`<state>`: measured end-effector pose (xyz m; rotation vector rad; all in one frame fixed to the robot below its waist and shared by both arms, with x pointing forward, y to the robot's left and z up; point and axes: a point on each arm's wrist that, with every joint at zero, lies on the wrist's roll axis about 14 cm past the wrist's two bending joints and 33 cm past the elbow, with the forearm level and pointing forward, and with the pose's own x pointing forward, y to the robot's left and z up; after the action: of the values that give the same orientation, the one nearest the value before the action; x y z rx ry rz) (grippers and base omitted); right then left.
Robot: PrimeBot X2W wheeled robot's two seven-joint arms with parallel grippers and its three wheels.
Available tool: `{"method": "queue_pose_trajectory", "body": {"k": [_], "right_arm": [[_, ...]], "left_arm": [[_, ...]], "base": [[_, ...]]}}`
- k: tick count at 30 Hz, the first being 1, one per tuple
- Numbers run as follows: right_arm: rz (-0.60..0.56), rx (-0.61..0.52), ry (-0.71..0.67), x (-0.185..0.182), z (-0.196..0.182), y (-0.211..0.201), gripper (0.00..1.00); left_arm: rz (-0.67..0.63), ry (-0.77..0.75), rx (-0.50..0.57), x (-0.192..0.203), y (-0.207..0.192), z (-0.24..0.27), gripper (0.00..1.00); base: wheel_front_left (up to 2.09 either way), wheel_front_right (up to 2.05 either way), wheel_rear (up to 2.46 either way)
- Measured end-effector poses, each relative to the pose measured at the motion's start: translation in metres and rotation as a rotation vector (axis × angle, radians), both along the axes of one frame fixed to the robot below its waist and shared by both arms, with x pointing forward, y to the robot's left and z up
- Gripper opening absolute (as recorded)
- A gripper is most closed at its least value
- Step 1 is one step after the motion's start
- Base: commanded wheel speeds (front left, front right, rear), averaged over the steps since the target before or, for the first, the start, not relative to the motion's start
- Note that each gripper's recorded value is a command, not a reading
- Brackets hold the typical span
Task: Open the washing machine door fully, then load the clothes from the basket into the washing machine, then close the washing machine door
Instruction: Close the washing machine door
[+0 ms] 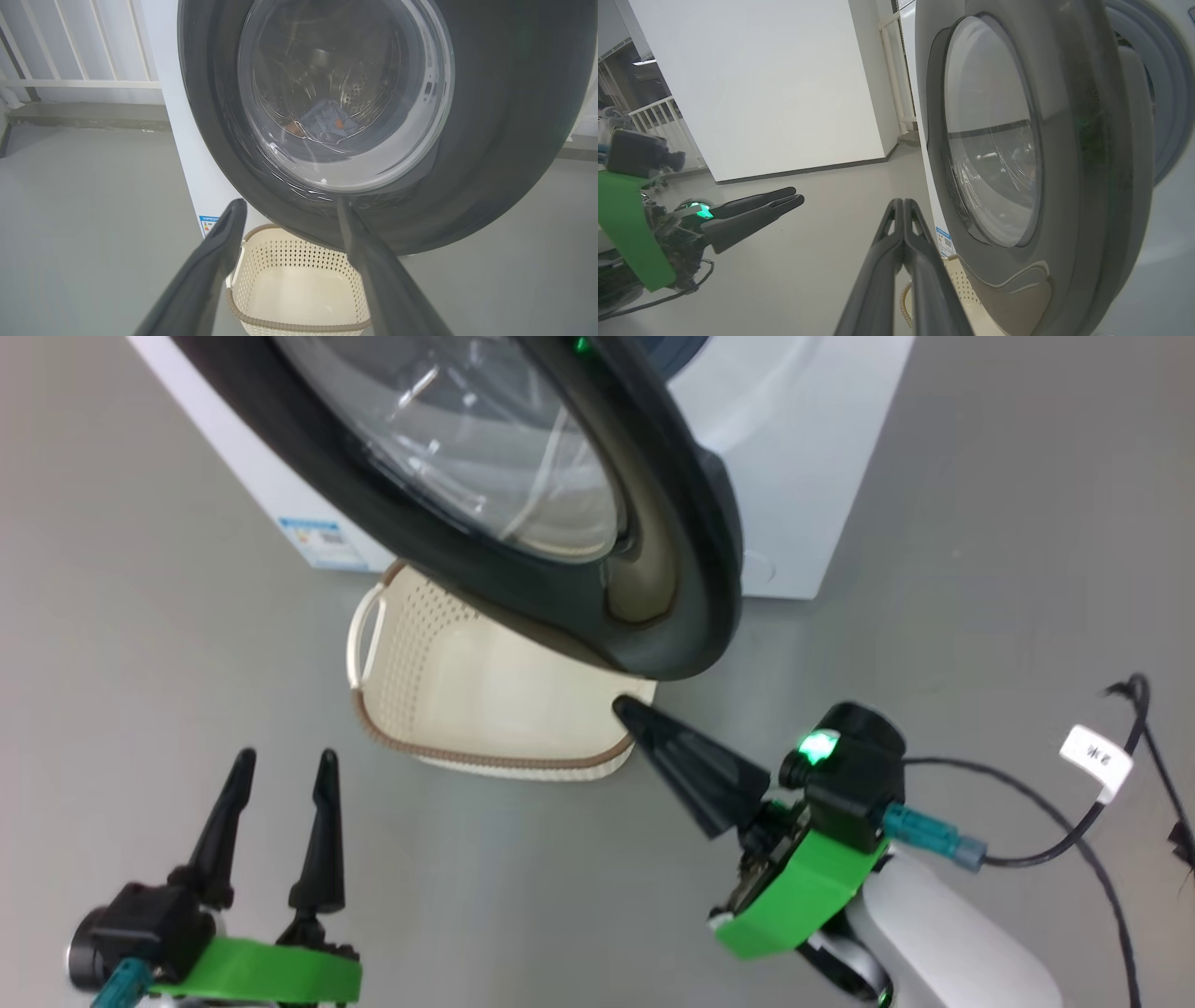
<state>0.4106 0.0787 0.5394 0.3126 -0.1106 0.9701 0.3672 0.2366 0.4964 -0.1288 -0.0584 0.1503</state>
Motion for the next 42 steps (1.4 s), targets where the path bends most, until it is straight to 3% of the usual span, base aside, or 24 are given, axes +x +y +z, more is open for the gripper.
{"method": "queue_pose_trajectory", "body": {"k": [12,26,42], "right_arm": [[-0.063,-0.001,0.017,0.051,-0.023,-0.001,0.0],[-0.204,0.072,-0.027,0.122,-0.012,-0.021,0.0],[-0.319,0.047,-0.113,0.201,-0.01,-0.039,0.0]], "left_arm": [[0.02,0.029,-0.008,0.017,0.006,-0.011,1.0],[-0.012,0.063,-0.027,0.042,-0.003,-0.029,1.0],[-0.068,0.082,-0.033,0.074,-0.017,-0.046,1.0]], "base": [[0.0,0.0,0.0],[0.0,0.0,0.0],[0.0,0.0,0.0]]}}
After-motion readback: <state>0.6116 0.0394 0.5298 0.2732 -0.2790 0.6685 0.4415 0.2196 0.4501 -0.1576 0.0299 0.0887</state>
